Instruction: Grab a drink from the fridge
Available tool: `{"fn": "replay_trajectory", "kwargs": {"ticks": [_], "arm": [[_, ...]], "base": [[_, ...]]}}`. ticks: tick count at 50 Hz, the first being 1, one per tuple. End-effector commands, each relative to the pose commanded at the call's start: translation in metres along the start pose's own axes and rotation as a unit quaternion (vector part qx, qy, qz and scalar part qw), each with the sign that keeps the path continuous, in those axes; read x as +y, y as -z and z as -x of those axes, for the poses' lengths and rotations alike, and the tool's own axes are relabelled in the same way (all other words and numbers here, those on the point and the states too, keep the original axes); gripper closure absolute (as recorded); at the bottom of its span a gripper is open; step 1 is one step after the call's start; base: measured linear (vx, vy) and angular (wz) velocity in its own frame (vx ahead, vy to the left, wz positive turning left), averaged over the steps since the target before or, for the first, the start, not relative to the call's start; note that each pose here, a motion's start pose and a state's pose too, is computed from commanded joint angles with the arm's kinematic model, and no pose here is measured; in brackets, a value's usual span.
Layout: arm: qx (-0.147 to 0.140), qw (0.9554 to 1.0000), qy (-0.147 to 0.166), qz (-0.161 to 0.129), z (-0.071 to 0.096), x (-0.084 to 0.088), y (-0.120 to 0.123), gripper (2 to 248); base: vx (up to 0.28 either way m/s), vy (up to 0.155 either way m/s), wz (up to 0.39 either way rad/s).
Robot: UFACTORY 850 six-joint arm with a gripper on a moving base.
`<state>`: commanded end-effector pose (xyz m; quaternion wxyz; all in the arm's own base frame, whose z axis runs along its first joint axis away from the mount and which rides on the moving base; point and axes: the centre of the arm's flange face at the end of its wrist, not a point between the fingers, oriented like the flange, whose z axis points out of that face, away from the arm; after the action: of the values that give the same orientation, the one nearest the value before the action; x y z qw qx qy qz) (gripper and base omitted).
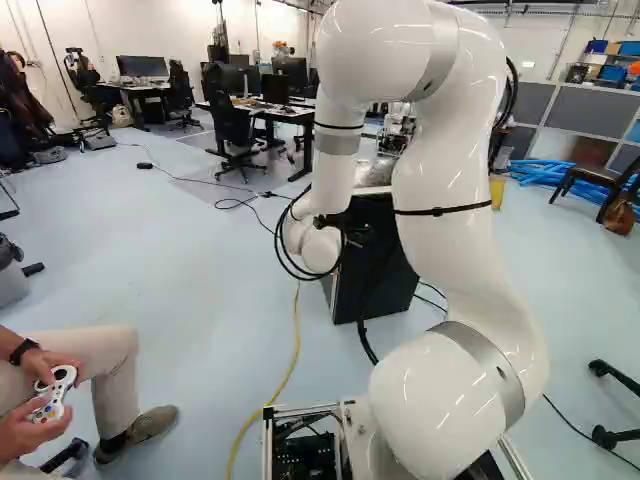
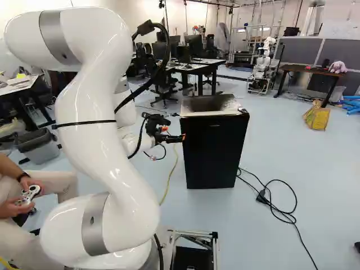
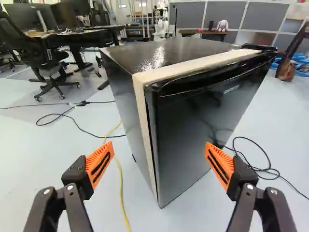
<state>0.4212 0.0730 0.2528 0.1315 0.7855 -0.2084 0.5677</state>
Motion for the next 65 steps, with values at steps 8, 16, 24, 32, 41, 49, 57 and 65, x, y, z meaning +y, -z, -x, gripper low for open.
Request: {"fn": "replay_trajectory", "kwargs": {"ticks": [8,16,24,32,41,49,57,65], "arm": [[0.016,0.9998,-0.007,0.014,-0.002,-0.003,-0.002,3],[0.031,0.9990,-0.014,0.029,-0.005,-0.006,-0.005,3],[0.045,0.9978,-0.021,0.043,-0.007,-0.008,-0.007,3],[0.057,0.9965,-0.026,0.055,-0.009,-0.011,-0.010,3],[0.067,0.9952,-0.032,0.064,-0.010,-0.015,-0.013,3],[0.071,0.9948,-0.034,0.064,-0.011,-0.020,-0.016,3],[0.073,0.9946,-0.037,0.063,-0.011,-0.025,-0.021,3],[0.075,0.9943,-0.040,0.064,-0.012,-0.029,-0.027,3]], "base": [[0.000,0.000,0.000],[0.000,0.000,0.000],[0.000,0.000,0.000],[0.000,0.000,0.000],[0.000,0.000,0.000],[0.000,0.000,0.000],[0.000,0.000,0.000],[0.000,0.000,0.000]]}}
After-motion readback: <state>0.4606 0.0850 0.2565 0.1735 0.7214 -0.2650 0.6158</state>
